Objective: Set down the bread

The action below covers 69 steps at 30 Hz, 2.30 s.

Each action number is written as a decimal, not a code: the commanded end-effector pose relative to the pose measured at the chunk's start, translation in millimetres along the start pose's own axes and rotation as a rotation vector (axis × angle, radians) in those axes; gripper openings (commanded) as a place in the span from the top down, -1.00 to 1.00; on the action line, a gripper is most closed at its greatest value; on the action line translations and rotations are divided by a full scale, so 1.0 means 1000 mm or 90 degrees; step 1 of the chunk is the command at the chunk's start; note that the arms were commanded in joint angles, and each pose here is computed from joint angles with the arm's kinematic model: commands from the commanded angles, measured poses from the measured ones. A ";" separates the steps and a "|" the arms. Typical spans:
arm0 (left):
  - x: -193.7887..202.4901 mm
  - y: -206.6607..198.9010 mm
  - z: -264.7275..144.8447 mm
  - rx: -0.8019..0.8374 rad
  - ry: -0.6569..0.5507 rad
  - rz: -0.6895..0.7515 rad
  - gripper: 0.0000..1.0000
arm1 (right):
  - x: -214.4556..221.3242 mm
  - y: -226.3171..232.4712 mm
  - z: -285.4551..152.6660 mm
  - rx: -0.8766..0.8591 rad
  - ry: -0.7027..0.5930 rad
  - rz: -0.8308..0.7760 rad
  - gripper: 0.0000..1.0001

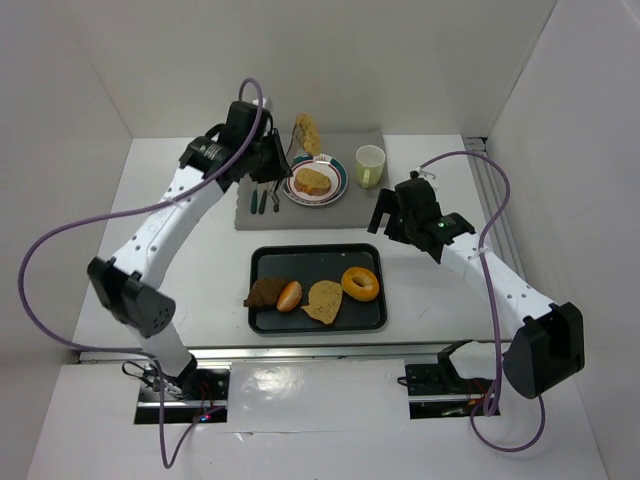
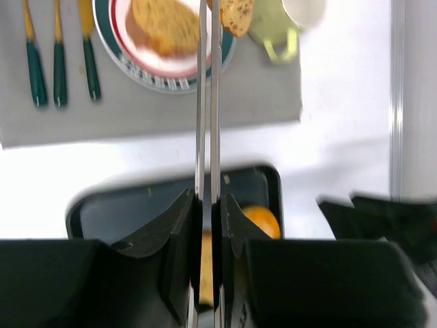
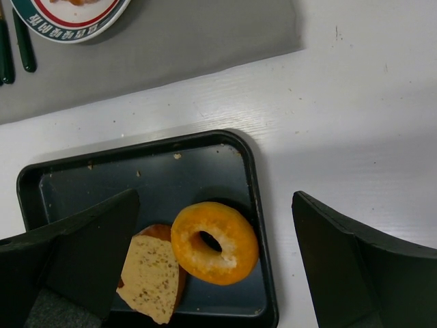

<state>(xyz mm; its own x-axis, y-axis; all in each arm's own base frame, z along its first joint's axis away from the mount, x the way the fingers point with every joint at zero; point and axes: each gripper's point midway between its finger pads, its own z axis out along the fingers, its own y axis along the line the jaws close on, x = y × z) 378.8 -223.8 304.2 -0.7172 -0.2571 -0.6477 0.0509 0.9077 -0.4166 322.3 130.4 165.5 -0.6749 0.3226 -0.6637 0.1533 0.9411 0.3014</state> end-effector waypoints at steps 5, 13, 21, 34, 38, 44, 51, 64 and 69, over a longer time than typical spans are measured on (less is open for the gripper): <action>-0.039 0.005 0.108 0.050 0.000 0.011 0.98 | -0.022 0.014 -0.004 -0.016 -0.049 0.007 -1.00; -0.020 0.007 0.180 0.091 0.061 -0.013 0.98 | -0.014 0.011 0.000 -0.008 -0.032 0.015 -1.00; 0.002 0.021 0.188 0.067 0.100 -0.019 0.12 | -0.006 0.013 0.003 -0.011 -0.016 0.014 -1.00; -0.052 -0.009 0.101 0.120 0.002 0.005 -0.10 | -0.010 0.016 -0.009 -0.025 -0.029 0.015 -1.00; -0.039 -0.011 0.067 0.123 0.002 0.052 -0.08 | -0.014 0.012 -0.018 -0.024 -0.047 0.018 -1.00; 0.051 0.002 0.019 0.137 0.107 0.114 -0.10 | -0.016 0.000 -0.033 0.001 -0.070 0.022 -1.00; 0.171 -0.004 -0.010 0.218 0.284 0.138 -0.28 | -0.015 -0.022 -0.048 0.056 -0.085 0.029 -1.00; 0.240 -0.013 0.004 0.260 0.407 0.139 -0.28 | -0.014 -0.026 -0.051 0.067 -0.080 0.026 -1.00; 0.242 0.002 0.016 0.204 0.409 0.148 -0.26 | -0.012 -0.024 -0.046 0.065 -0.072 0.024 -1.00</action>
<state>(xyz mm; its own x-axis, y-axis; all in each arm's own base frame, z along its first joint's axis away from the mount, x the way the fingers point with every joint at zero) 209.8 -286.5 133.0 -0.9293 0.2639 -0.2584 0.3664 0.7475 -0.5541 292.2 99.6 198.4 -0.5861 0.3617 -0.7250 0.2433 0.9321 0.2683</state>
